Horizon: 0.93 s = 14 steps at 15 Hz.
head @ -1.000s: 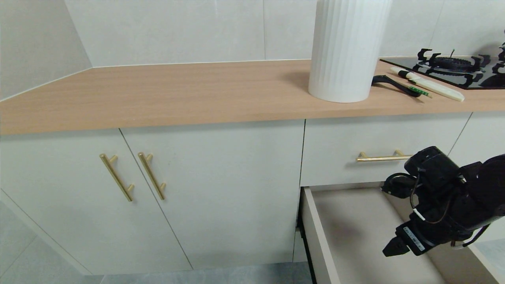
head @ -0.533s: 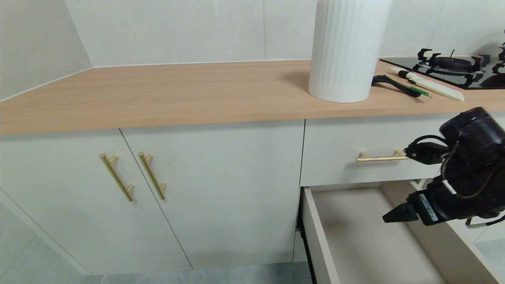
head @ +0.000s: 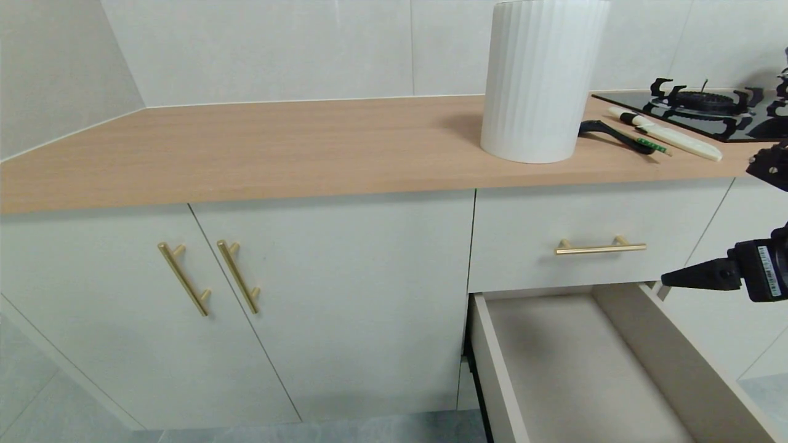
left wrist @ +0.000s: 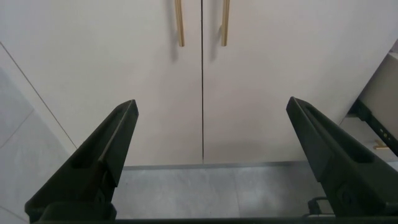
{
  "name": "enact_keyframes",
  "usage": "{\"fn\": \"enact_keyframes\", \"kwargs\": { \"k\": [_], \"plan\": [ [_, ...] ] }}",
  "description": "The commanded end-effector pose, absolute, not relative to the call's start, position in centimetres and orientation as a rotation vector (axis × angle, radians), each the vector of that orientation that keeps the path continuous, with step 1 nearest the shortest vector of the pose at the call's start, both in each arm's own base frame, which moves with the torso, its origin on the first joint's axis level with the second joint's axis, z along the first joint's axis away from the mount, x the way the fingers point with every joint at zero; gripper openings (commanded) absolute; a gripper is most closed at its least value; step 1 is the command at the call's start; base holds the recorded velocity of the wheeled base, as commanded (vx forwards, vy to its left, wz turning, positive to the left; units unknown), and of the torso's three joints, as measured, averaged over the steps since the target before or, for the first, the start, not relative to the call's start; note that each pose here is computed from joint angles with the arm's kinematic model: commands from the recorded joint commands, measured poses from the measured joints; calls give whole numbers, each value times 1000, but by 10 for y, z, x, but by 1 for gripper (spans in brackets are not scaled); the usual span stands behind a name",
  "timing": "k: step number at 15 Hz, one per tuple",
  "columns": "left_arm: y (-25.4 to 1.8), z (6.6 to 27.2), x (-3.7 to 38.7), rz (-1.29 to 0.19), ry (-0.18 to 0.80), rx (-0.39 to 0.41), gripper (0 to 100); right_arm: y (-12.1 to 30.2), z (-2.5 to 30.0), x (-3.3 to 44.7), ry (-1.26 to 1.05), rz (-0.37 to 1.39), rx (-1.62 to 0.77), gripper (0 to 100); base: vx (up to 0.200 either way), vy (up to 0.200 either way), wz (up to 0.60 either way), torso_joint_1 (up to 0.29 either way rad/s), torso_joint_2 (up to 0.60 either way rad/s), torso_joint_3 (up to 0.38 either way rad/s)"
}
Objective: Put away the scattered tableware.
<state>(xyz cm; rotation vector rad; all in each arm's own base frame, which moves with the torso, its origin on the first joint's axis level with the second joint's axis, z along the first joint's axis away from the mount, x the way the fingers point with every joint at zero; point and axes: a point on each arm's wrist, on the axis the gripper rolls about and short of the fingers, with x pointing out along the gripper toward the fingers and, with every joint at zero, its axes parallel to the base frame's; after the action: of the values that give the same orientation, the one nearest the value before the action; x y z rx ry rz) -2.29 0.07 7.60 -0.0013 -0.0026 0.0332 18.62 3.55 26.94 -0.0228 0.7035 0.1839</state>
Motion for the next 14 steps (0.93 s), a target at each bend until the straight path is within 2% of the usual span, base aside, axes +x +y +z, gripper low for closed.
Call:
{"fn": "enact_keyframes", "kwargs": {
  "k": [1, 4, 7, 14],
  "plan": [
    [1, 76, -23, 34, -2, -2, 100, 34, 273, 181, 682, 180, -18, 100, 0, 0, 0, 95, -300, -203],
    [1, 76, -23, 34, -2, -2, 100, 33, 274, 182, 671, 175, -18, 100, 0, 0, 0, 131, -299, -261],
    [1, 76, -23, 34, -2, -2, 100, 32, 274, 184, 654, 168, -13, 100, 0, 0, 0, 89, -536, -277],
    [1, 76, -23, 34, -2, -2, 100, 26, 270, 207, 623, 127, -8, 100, 0, 0, 0, 202, -415, -243]
  ]
}}
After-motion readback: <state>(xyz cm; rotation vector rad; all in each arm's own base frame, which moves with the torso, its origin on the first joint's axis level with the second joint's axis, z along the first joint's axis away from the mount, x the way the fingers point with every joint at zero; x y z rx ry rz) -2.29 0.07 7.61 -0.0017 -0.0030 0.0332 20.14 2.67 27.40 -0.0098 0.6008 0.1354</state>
